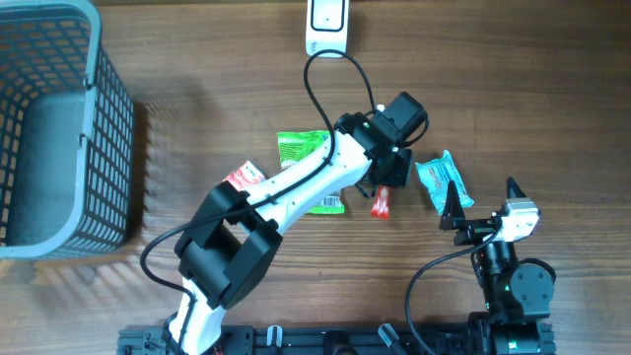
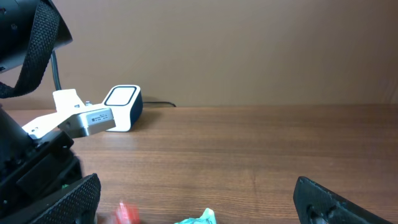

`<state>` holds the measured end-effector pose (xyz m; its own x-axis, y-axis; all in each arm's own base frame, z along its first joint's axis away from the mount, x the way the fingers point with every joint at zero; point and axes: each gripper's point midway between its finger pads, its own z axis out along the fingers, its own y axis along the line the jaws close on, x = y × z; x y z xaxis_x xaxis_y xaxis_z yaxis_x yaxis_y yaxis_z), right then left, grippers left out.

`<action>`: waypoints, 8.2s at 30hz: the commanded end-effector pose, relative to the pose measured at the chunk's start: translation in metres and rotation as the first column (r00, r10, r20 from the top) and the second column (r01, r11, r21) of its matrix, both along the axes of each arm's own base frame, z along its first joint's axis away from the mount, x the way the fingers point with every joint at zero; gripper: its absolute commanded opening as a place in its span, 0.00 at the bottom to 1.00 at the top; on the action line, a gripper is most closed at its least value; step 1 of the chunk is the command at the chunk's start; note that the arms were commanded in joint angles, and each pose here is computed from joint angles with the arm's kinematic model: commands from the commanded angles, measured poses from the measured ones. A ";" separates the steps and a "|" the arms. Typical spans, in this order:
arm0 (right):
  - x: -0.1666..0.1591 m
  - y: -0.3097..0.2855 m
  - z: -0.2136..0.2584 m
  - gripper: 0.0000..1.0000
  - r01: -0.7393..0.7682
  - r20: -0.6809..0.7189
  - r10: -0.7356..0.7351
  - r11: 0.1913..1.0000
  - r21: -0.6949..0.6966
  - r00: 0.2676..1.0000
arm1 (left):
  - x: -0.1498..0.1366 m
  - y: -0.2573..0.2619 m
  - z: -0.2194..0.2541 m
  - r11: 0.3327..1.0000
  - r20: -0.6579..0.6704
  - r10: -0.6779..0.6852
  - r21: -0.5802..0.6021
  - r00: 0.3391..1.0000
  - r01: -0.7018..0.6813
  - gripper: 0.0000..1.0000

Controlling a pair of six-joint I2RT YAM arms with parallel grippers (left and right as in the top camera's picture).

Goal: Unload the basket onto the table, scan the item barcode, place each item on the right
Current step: 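Carry the Nescafe stick up under the scanner with the left gripper, then lower the Nescafe stick right of the jar and open the left gripper, then retract the left arm and move the right gripper over the jar, then lower the right gripper and grasp the green-lidded jar, then lift the jar and hold its label under the scanner, right gripper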

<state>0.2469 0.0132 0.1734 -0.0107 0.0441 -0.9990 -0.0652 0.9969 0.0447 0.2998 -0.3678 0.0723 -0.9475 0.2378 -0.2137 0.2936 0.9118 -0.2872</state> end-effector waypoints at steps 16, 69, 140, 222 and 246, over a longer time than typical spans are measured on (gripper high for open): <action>0.000 -0.001 0.002 1.00 0.010 0.008 -0.010 1.000 0.009 1.000 | 0.093 0.098 0.187 0.955 0.525 0.280 -0.067 0.803 -0.289 1.00; 0.050 0.077 0.092 1.00 0.152 -0.704 0.241 0.882 0.446 0.668 | -0.127 0.372 0.498 0.767 0.786 0.597 -0.618 -0.162 -0.173 1.00; 0.130 0.184 -0.121 0.64 0.389 -0.995 0.100 0.916 0.100 0.020 | -0.290 0.389 0.461 0.827 0.656 0.435 -0.561 -0.617 -0.014 1.00; 0.047 0.217 0.054 0.67 -0.075 -0.915 0.387 0.915 0.396 -0.113 | -0.205 0.334 0.352 0.929 0.927 0.352 -0.362 -0.130 -0.072 1.00; -0.087 0.278 0.122 0.68 -0.174 -0.836 0.500 0.823 0.540 -0.227 | -0.068 0.347 0.111 0.912 0.872 0.396 -0.337 0.289 -0.234 1.00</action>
